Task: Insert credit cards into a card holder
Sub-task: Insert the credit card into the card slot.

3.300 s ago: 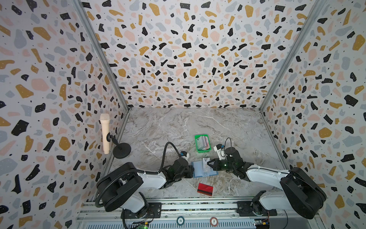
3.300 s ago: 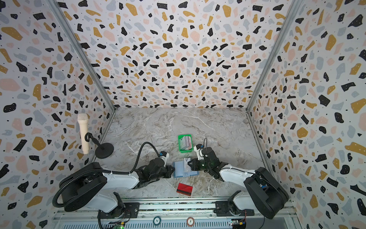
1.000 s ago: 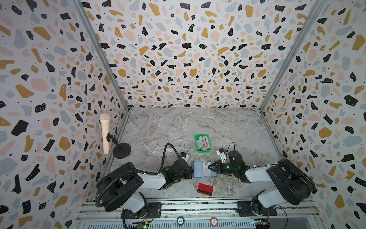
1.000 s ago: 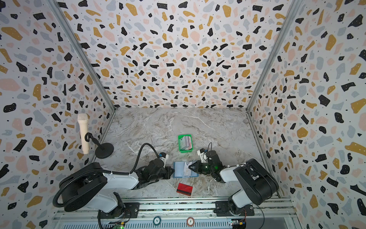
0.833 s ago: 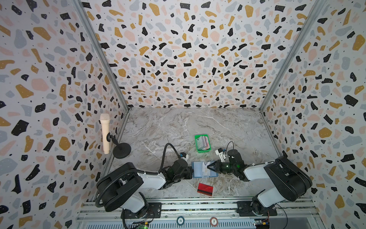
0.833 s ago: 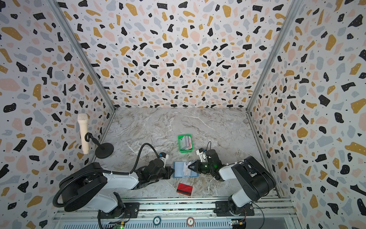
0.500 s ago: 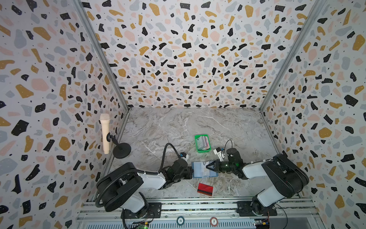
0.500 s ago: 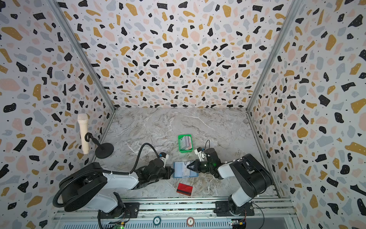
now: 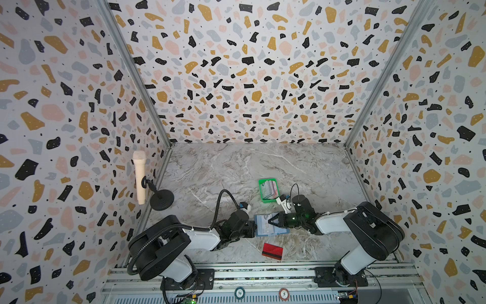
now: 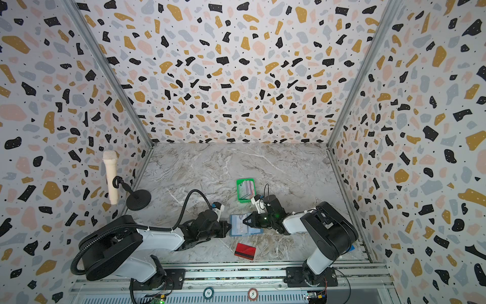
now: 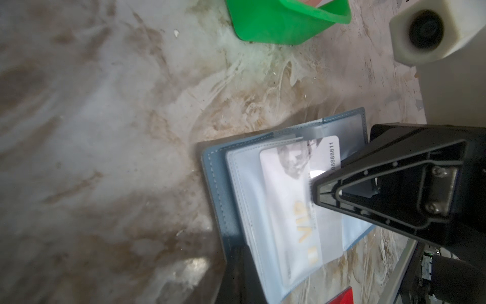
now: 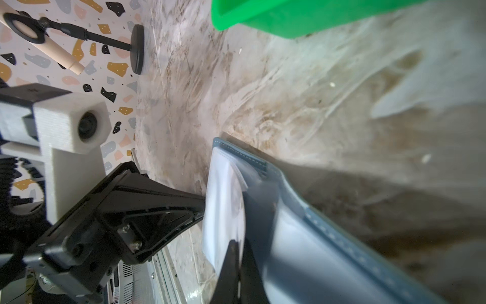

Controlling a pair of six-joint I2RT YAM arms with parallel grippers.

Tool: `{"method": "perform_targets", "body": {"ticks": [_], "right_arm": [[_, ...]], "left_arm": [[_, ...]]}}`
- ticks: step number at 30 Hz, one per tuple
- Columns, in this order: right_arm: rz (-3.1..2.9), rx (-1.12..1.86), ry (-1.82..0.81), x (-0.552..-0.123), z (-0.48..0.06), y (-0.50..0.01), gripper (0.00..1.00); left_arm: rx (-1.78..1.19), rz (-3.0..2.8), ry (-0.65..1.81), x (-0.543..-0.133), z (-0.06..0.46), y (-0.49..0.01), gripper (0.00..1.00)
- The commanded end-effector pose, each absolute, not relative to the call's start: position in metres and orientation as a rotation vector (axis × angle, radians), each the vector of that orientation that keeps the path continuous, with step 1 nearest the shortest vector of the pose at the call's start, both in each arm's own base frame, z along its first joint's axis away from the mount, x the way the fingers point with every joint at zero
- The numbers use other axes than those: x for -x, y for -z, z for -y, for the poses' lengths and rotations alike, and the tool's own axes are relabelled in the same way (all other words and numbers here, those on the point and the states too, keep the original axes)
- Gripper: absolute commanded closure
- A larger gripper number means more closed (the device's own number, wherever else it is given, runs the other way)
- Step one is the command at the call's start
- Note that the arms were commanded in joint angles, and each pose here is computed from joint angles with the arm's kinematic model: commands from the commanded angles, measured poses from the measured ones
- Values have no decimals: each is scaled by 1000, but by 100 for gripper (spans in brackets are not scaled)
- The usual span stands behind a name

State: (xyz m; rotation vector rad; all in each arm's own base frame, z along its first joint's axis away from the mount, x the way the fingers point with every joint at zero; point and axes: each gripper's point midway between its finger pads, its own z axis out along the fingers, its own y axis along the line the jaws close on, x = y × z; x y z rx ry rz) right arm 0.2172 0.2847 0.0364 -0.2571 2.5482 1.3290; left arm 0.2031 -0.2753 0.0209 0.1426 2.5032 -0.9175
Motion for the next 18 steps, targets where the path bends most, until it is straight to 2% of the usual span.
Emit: {"method": "perform_targets", "body": {"ticks": [1,3,4,7,10,13,17,18], "right_arm": [[-2604,283,-1143,-215,-275,-31,77],[-2581,298,-1084,-219,-273,-43,56],[-2572,305,-1061,-220,-273,-48,51],[-2541,333,-979,-223,-273,-63,41],[-2519,345,-897,-225,-274,-71,38],[-2525,346,-762,-233,-266,-69,41],[-2520,401,-453,-247,-248,-62,68],[-2517,415,-419,-248,-247,-62,72]], "left_arm": [[-185,-2579,861,-193,267,-4,100],[-196,-2571,860,-193,268,-6,100],[-196,-2569,857,-194,268,-7,100],[-206,-2562,856,-195,269,-9,100],[-214,-2553,865,-197,272,-12,100],[-218,-2546,873,-198,274,-14,100],[-224,-2544,876,-198,274,-14,100],[-228,-2542,875,-198,274,-14,100]]}}
